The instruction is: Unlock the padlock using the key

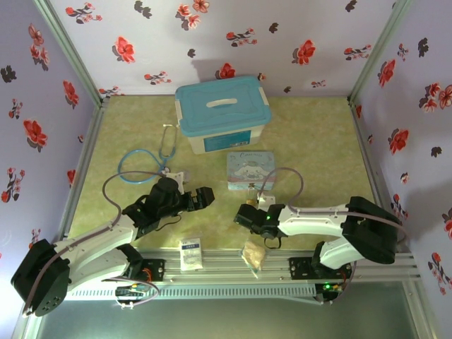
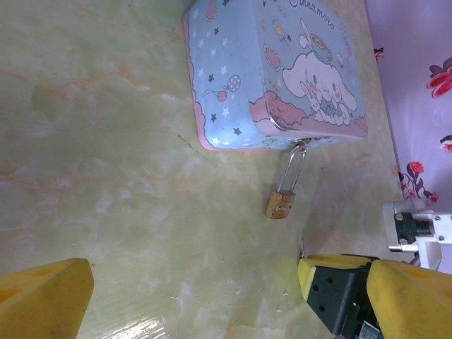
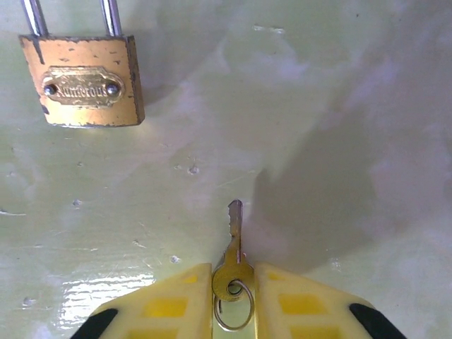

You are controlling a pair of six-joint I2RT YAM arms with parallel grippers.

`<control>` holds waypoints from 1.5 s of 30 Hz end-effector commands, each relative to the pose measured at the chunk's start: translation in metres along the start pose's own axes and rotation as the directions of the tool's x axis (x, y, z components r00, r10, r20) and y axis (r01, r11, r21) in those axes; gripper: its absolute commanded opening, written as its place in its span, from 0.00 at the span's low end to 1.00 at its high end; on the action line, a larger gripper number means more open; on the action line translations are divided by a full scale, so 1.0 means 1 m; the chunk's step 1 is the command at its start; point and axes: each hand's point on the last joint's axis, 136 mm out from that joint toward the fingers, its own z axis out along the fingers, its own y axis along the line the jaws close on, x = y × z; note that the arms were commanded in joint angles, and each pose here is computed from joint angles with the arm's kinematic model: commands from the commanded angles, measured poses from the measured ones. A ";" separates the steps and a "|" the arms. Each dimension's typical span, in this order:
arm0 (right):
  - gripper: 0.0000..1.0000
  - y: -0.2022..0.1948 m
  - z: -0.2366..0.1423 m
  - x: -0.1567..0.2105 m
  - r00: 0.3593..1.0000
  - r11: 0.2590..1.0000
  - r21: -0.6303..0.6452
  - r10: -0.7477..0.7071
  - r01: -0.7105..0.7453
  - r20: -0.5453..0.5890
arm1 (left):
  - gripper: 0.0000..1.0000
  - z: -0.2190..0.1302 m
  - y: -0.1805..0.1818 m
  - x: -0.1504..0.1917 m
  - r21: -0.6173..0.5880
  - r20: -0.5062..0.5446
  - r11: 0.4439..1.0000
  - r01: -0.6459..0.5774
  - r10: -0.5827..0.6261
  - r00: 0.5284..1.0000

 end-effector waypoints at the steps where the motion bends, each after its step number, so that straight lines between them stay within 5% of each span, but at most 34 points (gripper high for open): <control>1: 0.16 -0.014 0.007 0.026 0.996 1.000 0.017 -0.005 0.006 -0.085 | 1.00 0.000 0.000 -0.003 -0.001 0.031 1.000 0.014 -0.014 0.999; 6: 0.02 -0.022 0.006 0.025 0.997 0.999 0.020 -0.038 0.039 -0.068 | 1.00 0.002 -0.015 -0.004 0.067 0.051 0.998 -0.005 0.001 0.999; 15: 0.00 -0.021 -0.012 0.013 0.988 0.982 -0.118 -0.152 0.149 -0.013 | 0.99 0.014 -0.053 0.001 0.169 0.052 0.983 -0.078 0.070 0.996; 24: 0.00 0.018 -0.071 -0.012 0.963 0.815 -0.515 -0.204 0.266 0.175 | 0.96 0.011 -0.098 0.006 0.347 0.126 0.923 -0.164 0.128 0.984; 32: 0.00 0.053 -0.125 -0.026 0.921 0.630 -0.674 -0.227 0.386 0.315 | 0.77 0.031 -0.129 0.035 0.404 0.028 0.888 -0.219 0.228 0.973; 38: 0.00 0.066 -0.141 -0.026 0.896 0.550 -0.707 -0.254 0.443 0.364 | 0.58 0.044 -0.131 0.044 0.416 -0.015 0.894 -0.163 0.186 0.982; 45: 0.00 0.070 -0.144 -0.034 0.882 0.542 -0.699 -0.233 0.467 0.409 | 0.63 0.053 -0.123 0.052 0.433 -0.075 0.902 0.010 0.025 0.997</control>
